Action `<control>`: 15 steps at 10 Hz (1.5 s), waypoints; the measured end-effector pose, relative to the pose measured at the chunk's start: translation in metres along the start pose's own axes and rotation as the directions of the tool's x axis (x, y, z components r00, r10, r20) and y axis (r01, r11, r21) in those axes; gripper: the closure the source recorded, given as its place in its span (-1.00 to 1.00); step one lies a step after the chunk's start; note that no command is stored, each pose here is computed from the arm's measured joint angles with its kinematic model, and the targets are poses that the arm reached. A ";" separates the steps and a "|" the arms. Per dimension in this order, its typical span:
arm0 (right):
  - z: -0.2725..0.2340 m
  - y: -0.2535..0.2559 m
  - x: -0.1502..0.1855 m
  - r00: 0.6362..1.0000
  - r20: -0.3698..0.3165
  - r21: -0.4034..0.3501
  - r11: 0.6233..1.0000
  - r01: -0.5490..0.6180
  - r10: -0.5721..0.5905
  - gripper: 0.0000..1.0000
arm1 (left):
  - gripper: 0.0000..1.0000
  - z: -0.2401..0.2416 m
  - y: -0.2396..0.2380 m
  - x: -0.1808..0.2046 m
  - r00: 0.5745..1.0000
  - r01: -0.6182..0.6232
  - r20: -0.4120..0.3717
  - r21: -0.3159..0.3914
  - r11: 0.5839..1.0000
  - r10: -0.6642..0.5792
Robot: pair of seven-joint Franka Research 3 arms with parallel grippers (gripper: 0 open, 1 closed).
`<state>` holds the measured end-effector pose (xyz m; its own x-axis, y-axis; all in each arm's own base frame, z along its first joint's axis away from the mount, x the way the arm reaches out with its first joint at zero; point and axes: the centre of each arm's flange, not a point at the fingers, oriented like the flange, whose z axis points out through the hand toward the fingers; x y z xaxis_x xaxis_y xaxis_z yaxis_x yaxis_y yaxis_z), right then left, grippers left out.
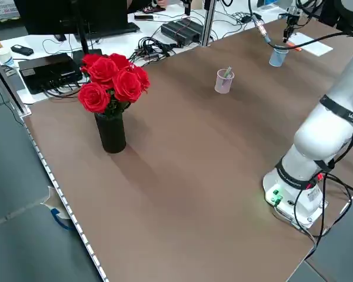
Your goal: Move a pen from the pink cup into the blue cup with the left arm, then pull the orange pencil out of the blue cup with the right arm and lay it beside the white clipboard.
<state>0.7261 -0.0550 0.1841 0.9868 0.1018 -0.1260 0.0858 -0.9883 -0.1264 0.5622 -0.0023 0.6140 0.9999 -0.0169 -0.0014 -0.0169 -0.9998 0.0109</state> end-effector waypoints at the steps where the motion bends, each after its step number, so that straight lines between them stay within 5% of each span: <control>1: -0.001 0.000 0.000 1.000 -0.001 0.000 1.000 0.000 0.000 0.63 | -0.99 0.001 0.000 0.000 1.000 0.000 0.001 0.000 1.000 0.000; 7: -0.053 0.028 -0.002 1.000 -0.007 -0.037 0.999 -0.027 0.027 -1.00 | -1.00 0.002 0.000 0.002 1.000 0.000 0.002 0.000 1.000 0.000; 15: -0.351 -0.034 -0.064 0.952 -0.301 -0.127 0.992 0.017 -0.055 -1.00 | -1.00 -0.003 -0.001 0.002 1.000 0.002 -0.012 0.000 1.000 -0.002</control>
<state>0.7084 -0.0678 0.5419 0.9761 0.1169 0.1833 0.1194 -0.9928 -0.0027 0.5642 -0.0014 0.6167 0.9998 -0.0150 0.0105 -0.0151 -0.9998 0.0107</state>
